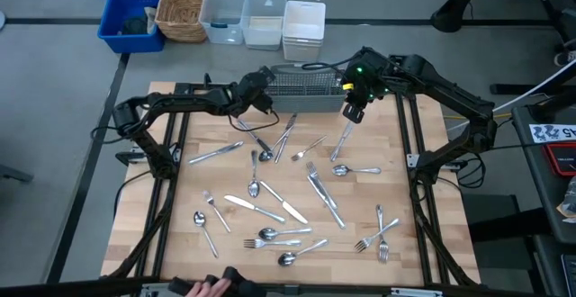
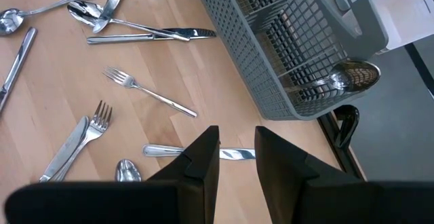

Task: Sort silverware
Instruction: Put the silver fork into the dishwasher utensil holder, then put the silver knife into the dishwasher utensil holder

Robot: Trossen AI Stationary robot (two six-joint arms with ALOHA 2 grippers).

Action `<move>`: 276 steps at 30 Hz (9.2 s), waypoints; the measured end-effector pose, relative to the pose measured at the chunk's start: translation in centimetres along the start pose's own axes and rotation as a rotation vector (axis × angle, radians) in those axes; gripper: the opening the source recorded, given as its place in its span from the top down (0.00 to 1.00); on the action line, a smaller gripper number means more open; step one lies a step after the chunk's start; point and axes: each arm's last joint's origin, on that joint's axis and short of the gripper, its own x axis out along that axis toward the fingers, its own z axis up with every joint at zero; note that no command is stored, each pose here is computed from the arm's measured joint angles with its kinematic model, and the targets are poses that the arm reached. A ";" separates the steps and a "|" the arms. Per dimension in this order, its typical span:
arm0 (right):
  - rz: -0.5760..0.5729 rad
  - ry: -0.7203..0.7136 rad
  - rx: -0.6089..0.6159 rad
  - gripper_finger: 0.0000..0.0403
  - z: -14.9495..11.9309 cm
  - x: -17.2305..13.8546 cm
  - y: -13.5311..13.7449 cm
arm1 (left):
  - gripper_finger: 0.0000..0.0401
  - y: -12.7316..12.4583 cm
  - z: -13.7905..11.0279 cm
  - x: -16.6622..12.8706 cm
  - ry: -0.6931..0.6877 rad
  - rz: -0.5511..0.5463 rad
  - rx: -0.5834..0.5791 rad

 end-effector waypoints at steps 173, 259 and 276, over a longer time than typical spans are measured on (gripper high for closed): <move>-0.064 0.364 1.242 0.90 -11.1 22.1 2.5 | 0.71 -7.0 -2.0 -6.9 -0.169 -1.183 -0.997; 0.310 -0.354 0.456 0.60 -4.5 23.6 11.4 | 0.71 -7.0 -2.0 -6.8 -0.153 -1.184 -1.034; 0.161 -0.078 0.143 0.60 -0.8 26.8 12.6 | 0.71 -7.0 -2.0 -6.8 -0.151 -1.184 -1.037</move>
